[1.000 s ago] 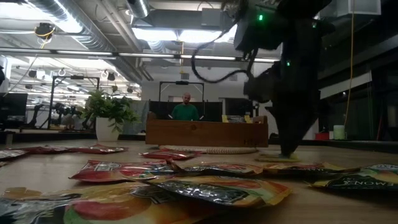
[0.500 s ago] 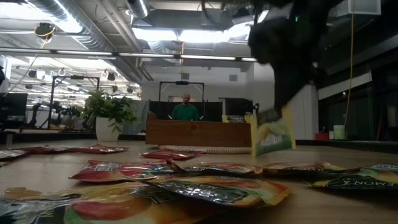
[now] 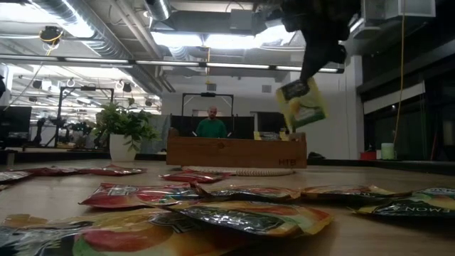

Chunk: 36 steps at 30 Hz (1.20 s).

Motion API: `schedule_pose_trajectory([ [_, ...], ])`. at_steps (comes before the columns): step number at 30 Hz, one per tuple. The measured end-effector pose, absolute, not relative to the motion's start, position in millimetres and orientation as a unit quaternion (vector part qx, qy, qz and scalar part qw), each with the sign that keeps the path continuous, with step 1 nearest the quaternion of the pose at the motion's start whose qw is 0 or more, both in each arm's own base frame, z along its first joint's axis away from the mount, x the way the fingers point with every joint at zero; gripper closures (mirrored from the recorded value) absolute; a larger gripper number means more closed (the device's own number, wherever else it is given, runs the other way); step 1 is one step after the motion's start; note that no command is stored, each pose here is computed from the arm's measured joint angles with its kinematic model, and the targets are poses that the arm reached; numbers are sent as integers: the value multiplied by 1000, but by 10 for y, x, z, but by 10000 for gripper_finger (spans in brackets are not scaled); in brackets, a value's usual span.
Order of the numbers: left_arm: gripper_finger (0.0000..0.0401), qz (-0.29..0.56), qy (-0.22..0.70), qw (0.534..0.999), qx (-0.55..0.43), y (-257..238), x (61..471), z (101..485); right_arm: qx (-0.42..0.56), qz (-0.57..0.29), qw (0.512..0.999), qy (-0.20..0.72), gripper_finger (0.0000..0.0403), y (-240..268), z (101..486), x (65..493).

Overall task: Pick & Place Tea
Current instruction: Put the yellow tea bag into the right section of the wooden organizer

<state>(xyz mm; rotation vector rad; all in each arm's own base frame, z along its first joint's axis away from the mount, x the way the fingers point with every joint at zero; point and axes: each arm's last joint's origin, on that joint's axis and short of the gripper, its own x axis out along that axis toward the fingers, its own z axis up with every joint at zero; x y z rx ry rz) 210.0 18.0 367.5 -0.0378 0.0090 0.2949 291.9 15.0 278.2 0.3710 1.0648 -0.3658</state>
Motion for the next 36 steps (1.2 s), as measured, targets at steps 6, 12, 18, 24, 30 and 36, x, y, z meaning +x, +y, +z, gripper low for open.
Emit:
schedule_pose_trajectory([
  [6,350,147,4,989,-19,180,2100,3675,141,-146,834,513,403,-100,2808,2925],
  [12,345,147,4,989,-20,180,2100,3675,118,-130,837,519,403,-277,2807,2914],
  [18,349,148,5,989,-19,180,2100,3675,108,-113,841,518,403,-369,2811,2912],
  [24,345,149,5,989,-19,181,2100,3675,95,-95,850,509,403,-431,2823,2928],
  [30,349,155,4,988,-19,206,2098,3675,86,-81,860,496,403,-497,2839,2945],
  [36,346,157,4,987,-19,217,2097,3675,80,-62,866,489,403,-545,2847,2951],
])
